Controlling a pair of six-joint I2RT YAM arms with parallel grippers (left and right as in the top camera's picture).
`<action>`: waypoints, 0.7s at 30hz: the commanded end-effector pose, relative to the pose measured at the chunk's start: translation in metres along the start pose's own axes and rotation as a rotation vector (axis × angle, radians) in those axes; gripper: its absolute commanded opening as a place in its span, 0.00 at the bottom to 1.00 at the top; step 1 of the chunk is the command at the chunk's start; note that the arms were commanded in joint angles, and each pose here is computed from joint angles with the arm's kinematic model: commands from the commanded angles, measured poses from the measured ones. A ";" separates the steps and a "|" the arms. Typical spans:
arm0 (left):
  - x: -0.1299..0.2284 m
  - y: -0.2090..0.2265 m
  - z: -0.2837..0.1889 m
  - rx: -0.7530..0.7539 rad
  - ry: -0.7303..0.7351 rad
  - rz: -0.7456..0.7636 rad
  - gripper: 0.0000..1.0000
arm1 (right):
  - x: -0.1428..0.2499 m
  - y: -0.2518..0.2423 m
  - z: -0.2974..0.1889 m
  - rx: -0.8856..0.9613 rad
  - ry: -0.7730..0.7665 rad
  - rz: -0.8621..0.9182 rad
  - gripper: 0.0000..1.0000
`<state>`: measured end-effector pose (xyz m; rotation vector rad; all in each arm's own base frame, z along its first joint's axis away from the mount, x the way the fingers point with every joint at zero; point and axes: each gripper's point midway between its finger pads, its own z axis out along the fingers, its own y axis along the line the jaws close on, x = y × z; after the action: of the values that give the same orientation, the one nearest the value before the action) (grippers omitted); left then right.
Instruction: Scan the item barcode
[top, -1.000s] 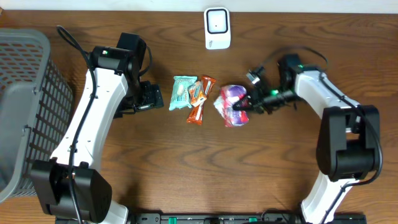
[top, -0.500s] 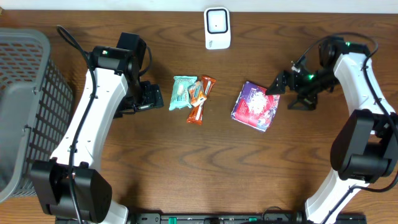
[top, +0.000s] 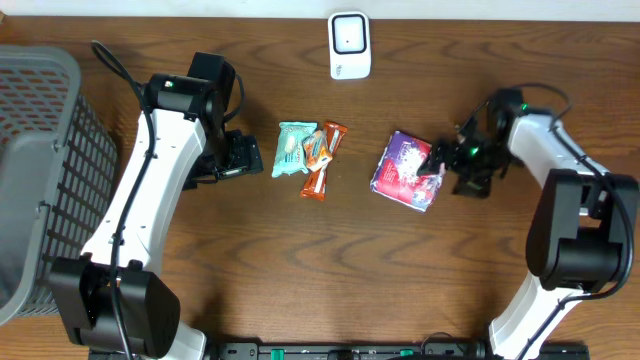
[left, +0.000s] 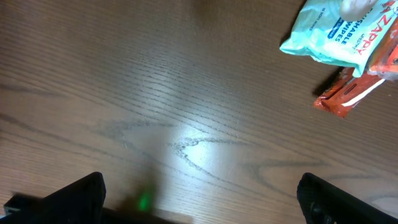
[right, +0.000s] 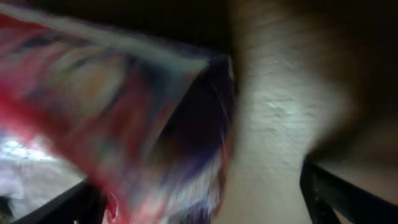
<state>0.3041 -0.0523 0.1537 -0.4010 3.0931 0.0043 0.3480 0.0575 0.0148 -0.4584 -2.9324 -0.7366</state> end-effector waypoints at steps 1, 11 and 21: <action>0.000 0.004 0.002 -0.020 0.004 -0.004 0.98 | 0.021 0.005 0.037 -0.046 0.026 0.011 0.75; 0.000 0.004 0.002 -0.020 0.004 -0.004 0.98 | 0.035 0.131 -0.018 -0.795 0.219 0.034 0.01; 0.000 0.004 0.002 -0.020 0.004 -0.004 0.98 | 0.025 0.162 -0.064 -0.988 0.394 0.157 0.01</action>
<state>0.3041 -0.0523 0.1537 -0.4010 3.0930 0.0049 0.3791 0.1695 0.1217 -0.4763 -2.1702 -1.9269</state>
